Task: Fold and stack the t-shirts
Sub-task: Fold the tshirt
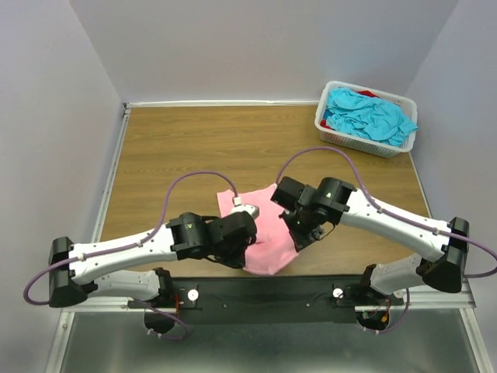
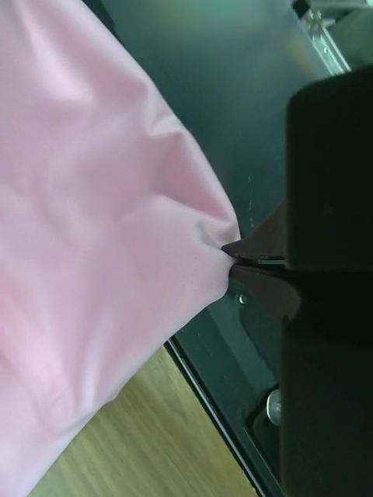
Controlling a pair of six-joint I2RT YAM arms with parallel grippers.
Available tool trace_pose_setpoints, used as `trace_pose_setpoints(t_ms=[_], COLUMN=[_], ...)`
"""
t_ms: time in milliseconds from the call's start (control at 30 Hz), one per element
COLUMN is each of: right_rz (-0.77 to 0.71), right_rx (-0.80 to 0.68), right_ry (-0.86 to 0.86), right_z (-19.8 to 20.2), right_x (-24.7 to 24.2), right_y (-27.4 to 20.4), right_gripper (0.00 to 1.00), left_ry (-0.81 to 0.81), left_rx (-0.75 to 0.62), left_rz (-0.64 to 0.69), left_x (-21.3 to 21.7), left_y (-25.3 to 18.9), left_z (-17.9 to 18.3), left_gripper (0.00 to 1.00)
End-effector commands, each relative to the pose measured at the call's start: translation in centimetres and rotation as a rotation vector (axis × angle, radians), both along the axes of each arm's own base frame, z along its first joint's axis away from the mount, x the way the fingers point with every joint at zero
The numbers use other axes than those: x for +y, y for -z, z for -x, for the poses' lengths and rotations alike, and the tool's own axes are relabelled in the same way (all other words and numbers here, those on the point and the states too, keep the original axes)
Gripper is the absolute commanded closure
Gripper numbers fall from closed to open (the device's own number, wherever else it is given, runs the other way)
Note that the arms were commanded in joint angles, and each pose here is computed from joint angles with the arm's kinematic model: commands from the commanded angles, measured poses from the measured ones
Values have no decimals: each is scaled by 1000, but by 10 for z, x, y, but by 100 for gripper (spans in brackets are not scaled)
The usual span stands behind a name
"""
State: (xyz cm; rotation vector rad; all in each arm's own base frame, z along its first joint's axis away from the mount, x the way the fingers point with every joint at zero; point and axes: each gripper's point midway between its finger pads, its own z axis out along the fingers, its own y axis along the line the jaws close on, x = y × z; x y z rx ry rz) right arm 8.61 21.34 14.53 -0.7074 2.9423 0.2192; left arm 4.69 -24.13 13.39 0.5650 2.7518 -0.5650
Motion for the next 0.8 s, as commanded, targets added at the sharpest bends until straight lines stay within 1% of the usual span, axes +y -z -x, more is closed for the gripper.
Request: trace_pose_setpoints(t_ms=[0, 33, 67, 100, 133, 167, 200, 233, 267, 333, 400, 433, 467, 500, 533, 567, 600, 633, 667, 733, 767], right_rz=[58, 72, 40, 48, 17, 11, -12, -22, -84, -124, -159, -162, -172, -162, -190, -198, -213, -215, -220, -228, -234], right_rx=[-107, -109, -128, -130, -144, -147, -142, -144, -111, -93, -75, -72, -64, -27, -27, -24, -6, -1, -12, -12, -9], right_ry=[3, -15, -12, -10, 18, -6, -5, 8, 3, 18, 24, 41, 49, 62, 72, 97, 112, 144, 151, 155, 146], right_z=[-27, -37, -48, -63, -73, -85, -95, -113, -123, -147, -170, -185, -194, -204, -217, -231, -245, -256, -267, -285, -288], right_x=[-9, -7, 0, 2, 4, 8, 13, 9, 23, 20, 30, 25, 25, 25, 28, 20, 22, 14, 15, 16, 18], right_y=[-36, -35, -44, -41, -47, -47, -46, -45, -40, -35, -23, -16, -10, 8, 14, 21, 39, 48, 52, 69, 72], right_gripper=[99, 99, 99, 99, 99, 99, 99, 99, 99, 99, 99, 99, 99, 99, 99, 99, 99, 99, 99, 99, 99], left_ry=[-78, -88, -71, -125, -139, -127, -187, -204, -225, -255, -241, -279, -299, -303, -319, -337, -344, -364, -370, -375, -372], left_rx=[-52, -79, -112, -131, -137, -164, -179, -186, -191, -211, -202, -212, -221, -224, -210, -247, -254, -244, -257, -234, -221], left_rz=[88, 110, 117, 134, 124, 132, 119, 140, 119, 147, 151, 148, 144, 156, 146, 182, 192, 185, 193, 167, 157], left_x=[-1, -1, 1, 6, 11, 13, 23, 23, 33, 35, 37, 42, 47, 48, 51, 55, 56, 59, 63, 67, 66], left_y=[-39, -46, -50, -53, -51, -48, -44, -44, -34, -27, -15, -8, -4, -2, 8, 3, 5, 17, 15, 31, 37], left_z=[-31, -42, -53, -75, -83, -95, -115, -126, -141, -164, -176, -195, -207, -216, -227, -249, -259, -274, -288, -307, -309], left_gripper=[100, 100, 100, 100, 100, 100, 100, 100, 100, 100, 100, 100, 100, 100, 100, 100, 100, 100, 100, 100, 100])
